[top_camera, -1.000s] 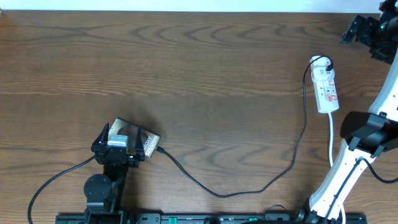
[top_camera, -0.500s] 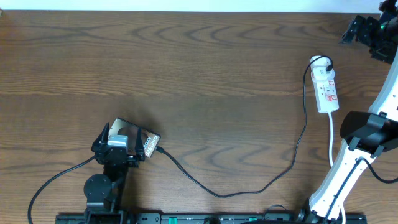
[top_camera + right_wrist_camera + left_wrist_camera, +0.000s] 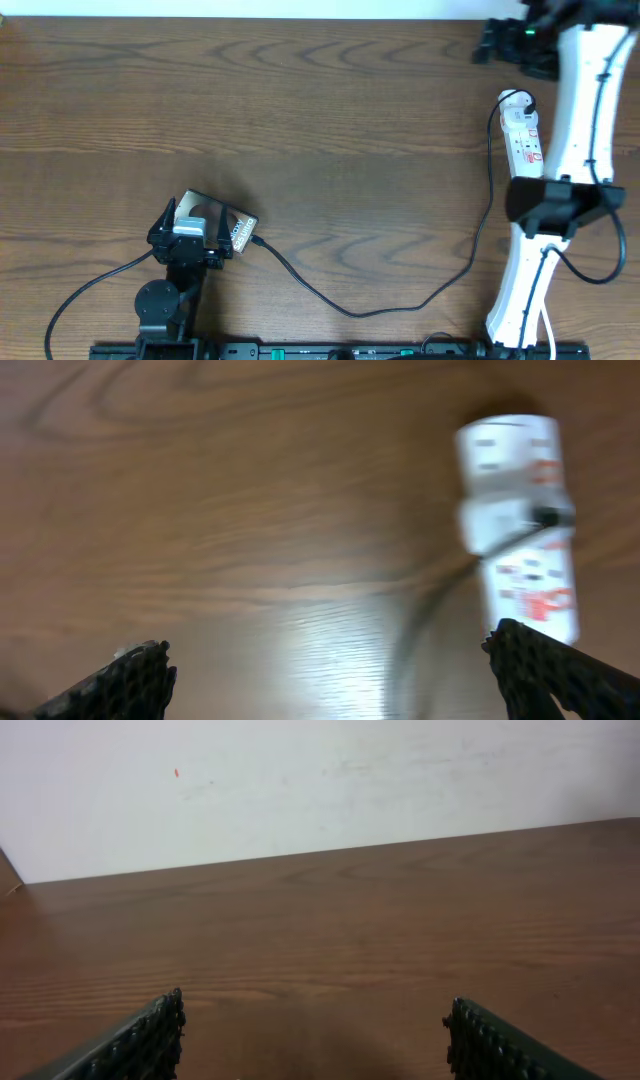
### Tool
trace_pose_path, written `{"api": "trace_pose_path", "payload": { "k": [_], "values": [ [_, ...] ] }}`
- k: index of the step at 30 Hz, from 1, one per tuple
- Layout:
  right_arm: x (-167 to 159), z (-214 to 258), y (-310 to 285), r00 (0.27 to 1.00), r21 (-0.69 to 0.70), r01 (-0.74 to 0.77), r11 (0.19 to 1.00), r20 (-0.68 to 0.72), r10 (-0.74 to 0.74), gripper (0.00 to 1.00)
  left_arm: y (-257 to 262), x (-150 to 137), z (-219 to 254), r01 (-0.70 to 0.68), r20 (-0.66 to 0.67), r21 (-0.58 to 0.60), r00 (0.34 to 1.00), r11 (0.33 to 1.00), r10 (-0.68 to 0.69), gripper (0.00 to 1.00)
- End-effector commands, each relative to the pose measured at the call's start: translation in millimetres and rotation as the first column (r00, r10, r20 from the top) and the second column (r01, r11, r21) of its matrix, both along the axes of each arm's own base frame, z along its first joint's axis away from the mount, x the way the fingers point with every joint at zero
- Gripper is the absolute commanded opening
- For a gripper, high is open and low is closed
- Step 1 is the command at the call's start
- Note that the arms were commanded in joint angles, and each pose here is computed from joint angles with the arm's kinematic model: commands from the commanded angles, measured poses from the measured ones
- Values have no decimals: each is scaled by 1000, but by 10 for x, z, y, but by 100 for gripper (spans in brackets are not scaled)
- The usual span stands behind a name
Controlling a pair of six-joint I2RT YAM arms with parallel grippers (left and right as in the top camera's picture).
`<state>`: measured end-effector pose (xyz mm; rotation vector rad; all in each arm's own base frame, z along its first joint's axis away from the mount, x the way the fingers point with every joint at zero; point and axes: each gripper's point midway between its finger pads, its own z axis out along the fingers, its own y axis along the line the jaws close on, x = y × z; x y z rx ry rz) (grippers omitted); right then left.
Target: Plug charger to phone and switch on socket
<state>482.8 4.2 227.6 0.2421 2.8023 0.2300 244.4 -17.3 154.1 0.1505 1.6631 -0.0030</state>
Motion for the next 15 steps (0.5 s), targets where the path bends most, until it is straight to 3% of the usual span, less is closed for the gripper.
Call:
{"api": "trace_pose_path", "payload": {
  "k": [1, 7, 15],
  "values": [
    [-30, 82, 321, 998, 7, -53, 999, 17, 53, 99, -54, -14, -145, 36, -43, 12, 998, 999, -35, 82],
    [-223, 245, 586, 994, 7, -111, 994, 21, 111, 99, -54, -14, -145, 36, -43, 12, 998, 999, -35, 82],
    [-1020, 473, 534, 992, 9, -114, 993, -57, 114, 99, -54, -14, -145, 36, -43, 12, 998, 999, -35, 82]
  ]
}}
